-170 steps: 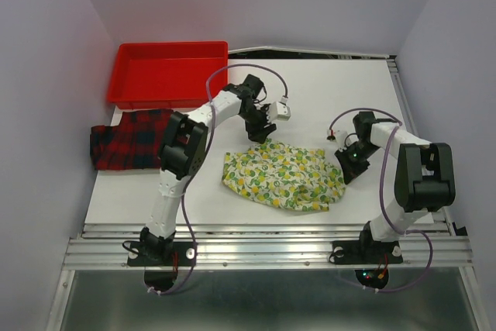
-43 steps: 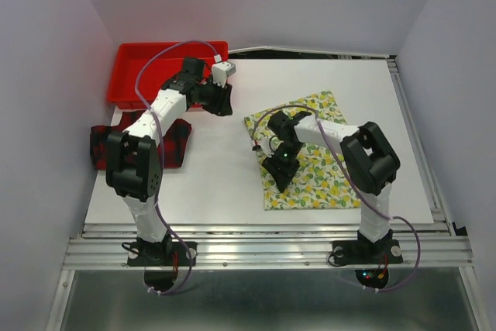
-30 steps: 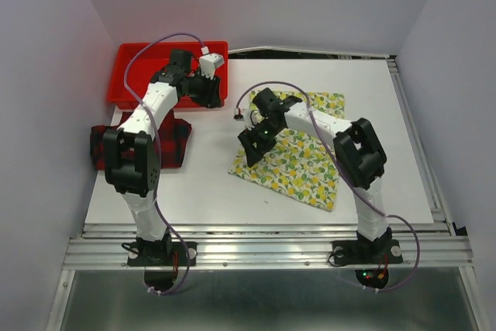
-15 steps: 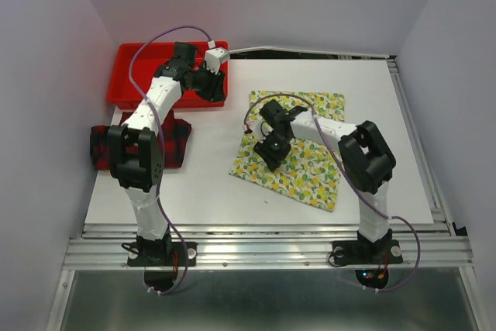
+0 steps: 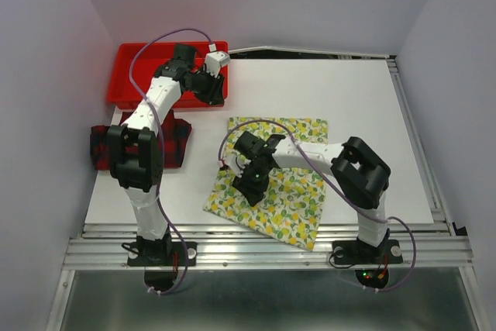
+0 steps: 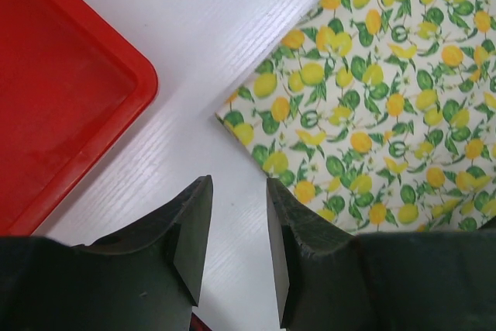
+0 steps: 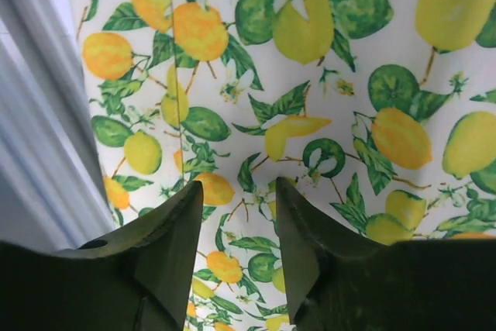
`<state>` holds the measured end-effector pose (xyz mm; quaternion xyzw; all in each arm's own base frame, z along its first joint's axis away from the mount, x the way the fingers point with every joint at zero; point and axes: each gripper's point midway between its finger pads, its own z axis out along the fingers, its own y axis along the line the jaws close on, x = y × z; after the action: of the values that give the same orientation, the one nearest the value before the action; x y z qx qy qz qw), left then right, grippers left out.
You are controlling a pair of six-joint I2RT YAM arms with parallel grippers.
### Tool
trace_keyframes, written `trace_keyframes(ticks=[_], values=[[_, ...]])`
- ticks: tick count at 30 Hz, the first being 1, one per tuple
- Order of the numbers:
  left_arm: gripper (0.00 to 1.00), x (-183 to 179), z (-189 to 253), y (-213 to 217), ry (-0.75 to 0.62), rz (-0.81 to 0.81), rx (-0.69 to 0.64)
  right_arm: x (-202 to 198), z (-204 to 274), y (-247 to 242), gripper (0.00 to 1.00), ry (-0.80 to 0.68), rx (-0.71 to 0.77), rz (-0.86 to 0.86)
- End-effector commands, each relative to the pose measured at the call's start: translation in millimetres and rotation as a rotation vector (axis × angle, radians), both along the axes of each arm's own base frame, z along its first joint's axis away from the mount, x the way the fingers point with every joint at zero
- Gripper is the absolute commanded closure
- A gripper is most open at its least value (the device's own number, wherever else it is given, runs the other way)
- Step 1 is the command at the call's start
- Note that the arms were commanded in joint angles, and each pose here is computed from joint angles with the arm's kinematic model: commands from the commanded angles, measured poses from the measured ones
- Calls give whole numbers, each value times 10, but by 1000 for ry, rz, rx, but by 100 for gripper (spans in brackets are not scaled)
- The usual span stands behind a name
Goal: Fold and stack the skirts
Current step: Flatten the skirt out, then fold the skirt
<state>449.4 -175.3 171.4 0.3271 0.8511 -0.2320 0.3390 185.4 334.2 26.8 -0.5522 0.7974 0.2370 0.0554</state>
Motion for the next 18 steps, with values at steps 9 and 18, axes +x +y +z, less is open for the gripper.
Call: trace_keyframes(ticks=[9, 18], values=[[54, -132, -109, -28, -15, -213, 110, 504, 1106, -51, 0, -5, 179, -137], [42, -27, -480, -154, -58, -340, 283, 2039, 1039, -1566, 0, -301, -2, -340]])
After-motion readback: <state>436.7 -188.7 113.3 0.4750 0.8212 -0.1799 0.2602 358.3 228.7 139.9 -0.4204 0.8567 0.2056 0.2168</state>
